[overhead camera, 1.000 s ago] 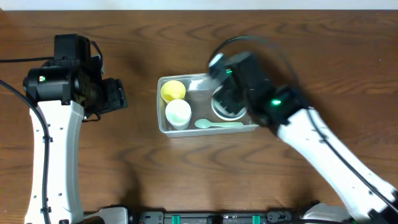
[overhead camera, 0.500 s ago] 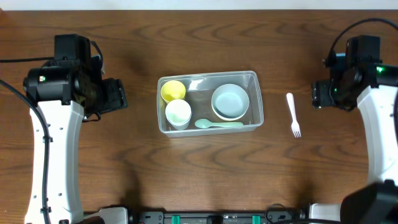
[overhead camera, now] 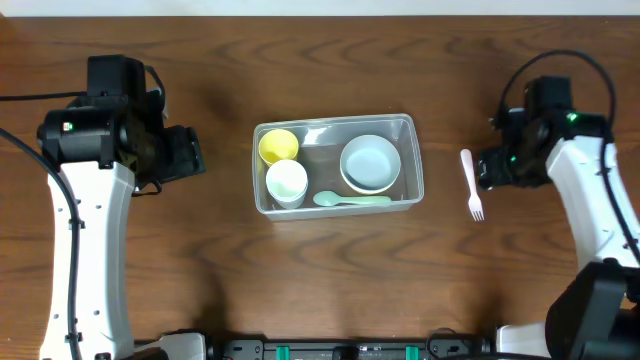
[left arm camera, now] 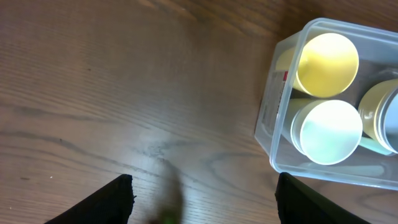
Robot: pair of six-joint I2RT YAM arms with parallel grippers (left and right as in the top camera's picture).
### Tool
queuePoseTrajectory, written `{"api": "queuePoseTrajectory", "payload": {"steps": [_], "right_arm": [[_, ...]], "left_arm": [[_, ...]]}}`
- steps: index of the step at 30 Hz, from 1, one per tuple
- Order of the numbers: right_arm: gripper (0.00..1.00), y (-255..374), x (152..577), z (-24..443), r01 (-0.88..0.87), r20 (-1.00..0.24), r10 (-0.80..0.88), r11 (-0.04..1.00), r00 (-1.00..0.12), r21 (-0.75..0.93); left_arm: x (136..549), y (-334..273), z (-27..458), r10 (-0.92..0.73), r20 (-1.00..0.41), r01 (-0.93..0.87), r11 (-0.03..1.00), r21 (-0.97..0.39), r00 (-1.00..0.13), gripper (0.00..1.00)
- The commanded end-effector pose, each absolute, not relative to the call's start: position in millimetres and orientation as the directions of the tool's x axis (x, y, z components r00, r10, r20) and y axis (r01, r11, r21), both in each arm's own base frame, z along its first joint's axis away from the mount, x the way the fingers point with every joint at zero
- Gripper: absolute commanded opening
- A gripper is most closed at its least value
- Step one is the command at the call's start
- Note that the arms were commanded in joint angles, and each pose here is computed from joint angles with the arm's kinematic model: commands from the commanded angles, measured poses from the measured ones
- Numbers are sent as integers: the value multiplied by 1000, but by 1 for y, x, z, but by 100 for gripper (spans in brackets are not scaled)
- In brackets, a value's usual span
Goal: Pack container
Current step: 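Move the right gripper back over the white fork, then grasp the white fork with the right gripper and lift it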
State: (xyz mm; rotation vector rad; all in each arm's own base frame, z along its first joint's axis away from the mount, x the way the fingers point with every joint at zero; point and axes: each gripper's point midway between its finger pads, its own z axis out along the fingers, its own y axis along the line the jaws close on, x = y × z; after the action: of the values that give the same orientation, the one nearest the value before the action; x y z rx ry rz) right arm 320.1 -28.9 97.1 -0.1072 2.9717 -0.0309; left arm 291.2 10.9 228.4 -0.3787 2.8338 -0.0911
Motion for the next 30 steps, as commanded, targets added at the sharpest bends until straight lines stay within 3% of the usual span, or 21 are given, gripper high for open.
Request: {"api": "queuePoseTrajectory", "payload": {"steps": [1, 6, 30], "right_arm": [[85, -23, 306, 65, -114, -132, -114, 993, -985, -9], [84, -20, 307, 36, -165, -173, -165, 986, -971, -12], [84, -19, 313, 11, -129, -259, -128, 992, -957, -12]], "left_arm": [[290, 13, 225, -273, -255, -257, 962, -93, -928, 74], [289, 13, 225, -283, -249, -268, 959, -95, -926, 74], [285, 12, 224, -283, -236, -269, 959, -92, -930, 74]]}}
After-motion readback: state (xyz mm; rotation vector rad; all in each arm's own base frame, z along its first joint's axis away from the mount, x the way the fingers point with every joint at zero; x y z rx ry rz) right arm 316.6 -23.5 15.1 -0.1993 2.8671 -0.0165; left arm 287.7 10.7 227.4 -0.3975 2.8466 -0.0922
